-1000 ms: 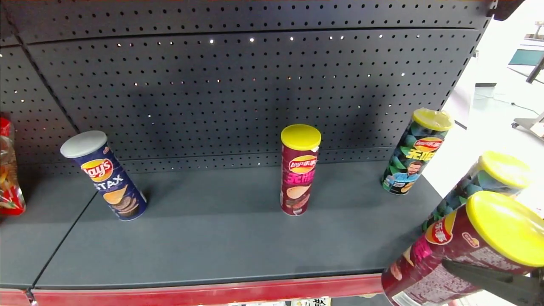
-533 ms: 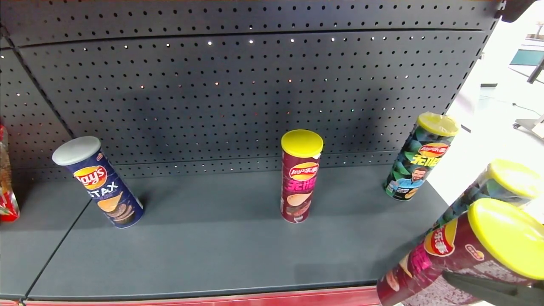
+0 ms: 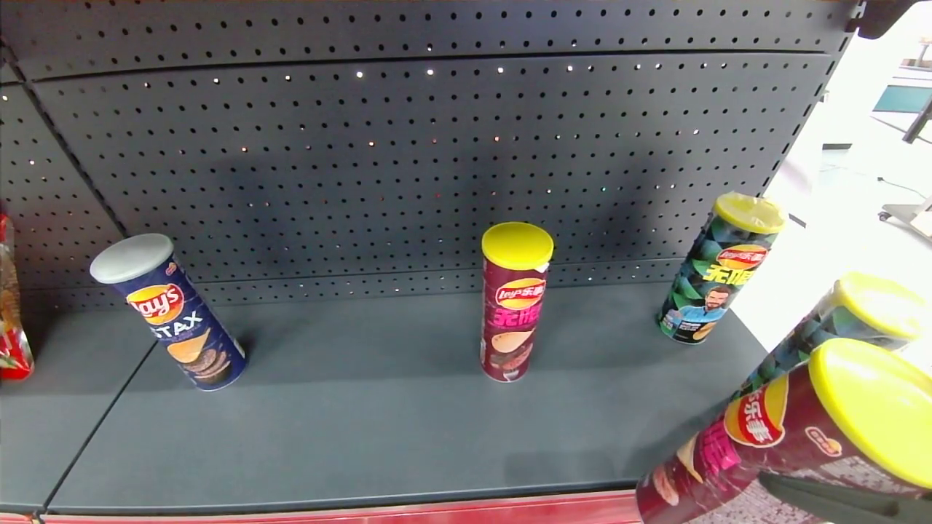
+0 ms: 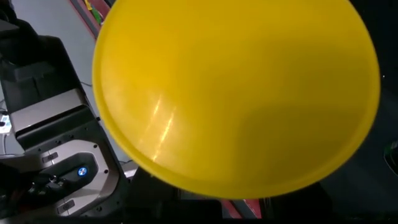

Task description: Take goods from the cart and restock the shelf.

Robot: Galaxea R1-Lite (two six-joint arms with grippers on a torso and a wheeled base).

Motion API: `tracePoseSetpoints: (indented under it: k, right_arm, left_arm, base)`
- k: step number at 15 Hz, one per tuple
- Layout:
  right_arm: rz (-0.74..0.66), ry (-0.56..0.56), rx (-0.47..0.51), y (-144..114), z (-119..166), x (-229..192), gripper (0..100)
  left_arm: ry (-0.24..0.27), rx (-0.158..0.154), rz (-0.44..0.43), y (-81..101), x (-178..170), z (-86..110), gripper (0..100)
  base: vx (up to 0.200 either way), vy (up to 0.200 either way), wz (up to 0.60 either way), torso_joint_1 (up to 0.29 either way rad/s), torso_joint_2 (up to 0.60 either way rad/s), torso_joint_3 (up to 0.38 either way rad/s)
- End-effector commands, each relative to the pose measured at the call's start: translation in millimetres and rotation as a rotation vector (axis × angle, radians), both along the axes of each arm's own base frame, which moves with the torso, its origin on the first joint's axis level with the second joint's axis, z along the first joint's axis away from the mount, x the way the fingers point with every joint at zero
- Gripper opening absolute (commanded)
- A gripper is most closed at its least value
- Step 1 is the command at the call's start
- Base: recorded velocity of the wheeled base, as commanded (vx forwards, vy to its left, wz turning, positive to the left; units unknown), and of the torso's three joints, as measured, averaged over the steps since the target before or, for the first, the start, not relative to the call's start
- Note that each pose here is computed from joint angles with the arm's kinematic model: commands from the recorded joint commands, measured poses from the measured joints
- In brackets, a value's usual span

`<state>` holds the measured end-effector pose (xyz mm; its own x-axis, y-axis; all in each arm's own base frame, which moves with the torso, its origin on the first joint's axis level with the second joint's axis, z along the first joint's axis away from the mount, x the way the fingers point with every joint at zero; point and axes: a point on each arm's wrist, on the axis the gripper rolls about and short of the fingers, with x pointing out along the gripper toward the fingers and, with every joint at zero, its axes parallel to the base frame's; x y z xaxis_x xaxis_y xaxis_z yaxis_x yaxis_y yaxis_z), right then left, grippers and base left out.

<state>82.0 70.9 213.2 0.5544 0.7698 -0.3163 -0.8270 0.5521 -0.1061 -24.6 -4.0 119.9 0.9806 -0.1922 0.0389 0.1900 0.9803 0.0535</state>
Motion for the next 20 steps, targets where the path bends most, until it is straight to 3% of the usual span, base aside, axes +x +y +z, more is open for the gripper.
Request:
tracePoseSetpoints:
  k: [1, 3, 4, 5, 8, 9, 12, 15, 20]
  right_arm:
    - [-0.004, 0.005, -0.005, -1, -2, 0, 0]
    - [-0.008, 0.008, -0.007, -2, -4, -2, 0]
    - [-0.017, 0.006, -0.009, -2, -4, -2, 0]
    - [-0.027, -0.001, -0.008, -2, -3, -1, 0]
    - [-0.036, -0.007, -0.005, -2, -1, -1, 0]
    - [-0.038, -0.006, -0.004, -2, -1, -1, 0]
    - [-0.055, 0.002, 0.011, -3, 0, 0, 0]
    - [-0.064, 0.009, 0.028, -5, 1, -2, 0]
    - [-0.069, 0.016, 0.038, -5, 2, -2, 0]
  left_arm:
    - [0.180, 0.036, -0.315, -8.5, 63, 85.1, 100]
    - [0.309, 0.111, -0.499, -22.3, 111, 88.2, 100]
    - [0.335, 0.126, -0.571, -32.8, 127, 88.2, 100]
    - [0.344, 0.136, -0.663, -52.4, 151, 89.8, 100]
    - [0.361, 0.134, -0.748, -84.5, 193, 82.0, 100]
    - [0.354, 0.142, -0.806, -109.4, 217, 73.9, 100]
    - [0.384, 0.159, -0.850, -138.7, 248, 55.8, 100]
    - [0.376, 0.166, -0.868, -165.1, 279, 53.6, 100]
    - [0.340, 0.187, -0.877, -185.4, 308, 51.6, 100]
  base:
    - [0.000, 0.000, 0.00, 0.000, 0.00, 0.000]
    - [0.000, 0.000, 0.00, 0.000, 0.00, 0.000]
    - [0.000, 0.000, 0.00, 0.000, 0.00, 0.000]
    - [0.000, 0.000, 0.00, 0.000, 0.00, 0.000]
    - [0.000, 0.000, 0.00, 0.000, 0.00, 0.000]
    - [0.000, 0.000, 0.00, 0.000, 0.00, 0.000]
    - [0.000, 0.000, 0.00, 0.000, 0.00, 0.000]
    - [0.000, 0.000, 0.00, 0.000, 0.00, 0.000]
    - [0.000, 0.000, 0.00, 0.000, 0.00, 0.000]
